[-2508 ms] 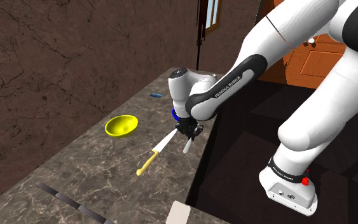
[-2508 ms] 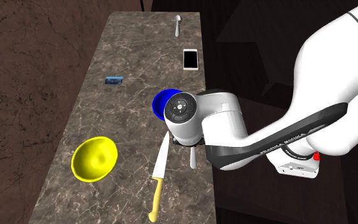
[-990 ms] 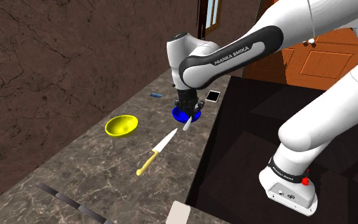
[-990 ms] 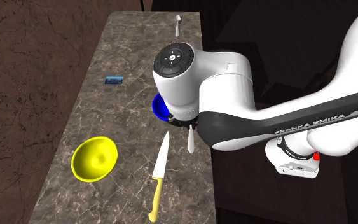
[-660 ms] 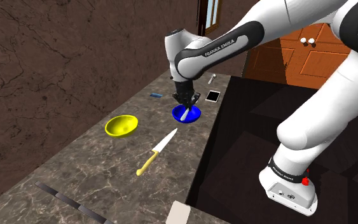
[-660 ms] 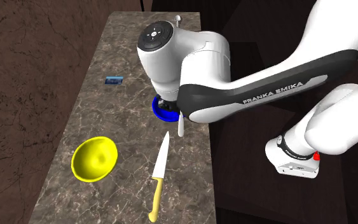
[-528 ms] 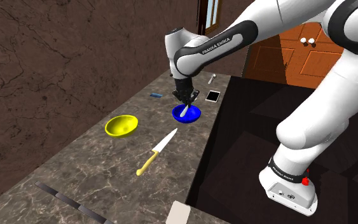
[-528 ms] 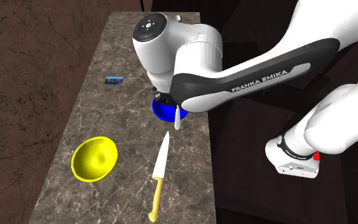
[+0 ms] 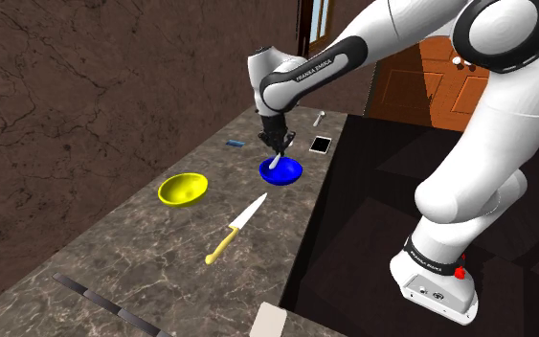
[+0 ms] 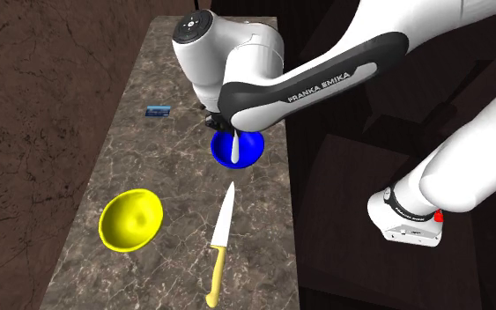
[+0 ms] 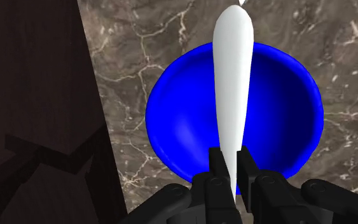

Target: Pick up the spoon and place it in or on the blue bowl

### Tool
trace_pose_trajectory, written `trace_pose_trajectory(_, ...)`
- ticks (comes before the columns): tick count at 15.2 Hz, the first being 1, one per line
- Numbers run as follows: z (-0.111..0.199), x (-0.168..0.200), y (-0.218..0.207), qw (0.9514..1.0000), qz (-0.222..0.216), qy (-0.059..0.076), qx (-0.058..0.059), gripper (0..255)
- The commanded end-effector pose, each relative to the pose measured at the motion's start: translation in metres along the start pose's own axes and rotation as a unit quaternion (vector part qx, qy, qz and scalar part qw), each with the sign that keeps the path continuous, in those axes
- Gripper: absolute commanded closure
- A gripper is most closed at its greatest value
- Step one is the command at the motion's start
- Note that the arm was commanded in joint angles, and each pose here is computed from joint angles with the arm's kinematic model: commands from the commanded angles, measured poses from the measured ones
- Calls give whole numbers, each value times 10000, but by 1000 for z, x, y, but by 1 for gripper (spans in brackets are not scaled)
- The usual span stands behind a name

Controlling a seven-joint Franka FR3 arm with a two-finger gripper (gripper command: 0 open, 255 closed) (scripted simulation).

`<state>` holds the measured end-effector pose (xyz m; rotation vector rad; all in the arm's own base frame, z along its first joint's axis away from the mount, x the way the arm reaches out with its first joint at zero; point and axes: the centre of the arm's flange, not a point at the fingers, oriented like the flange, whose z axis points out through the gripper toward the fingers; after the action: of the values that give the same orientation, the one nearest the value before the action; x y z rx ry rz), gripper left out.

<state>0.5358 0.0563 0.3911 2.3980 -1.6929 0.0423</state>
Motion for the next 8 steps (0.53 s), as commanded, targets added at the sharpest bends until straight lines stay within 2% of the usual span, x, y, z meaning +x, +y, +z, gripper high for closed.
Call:
trace_pose_trajectory(1, 9, -1, -1, 10000, -1, 2, 2, 255)
trace_pose_trajectory(8, 45, -6, -7, 10000, -1, 2, 2, 255)
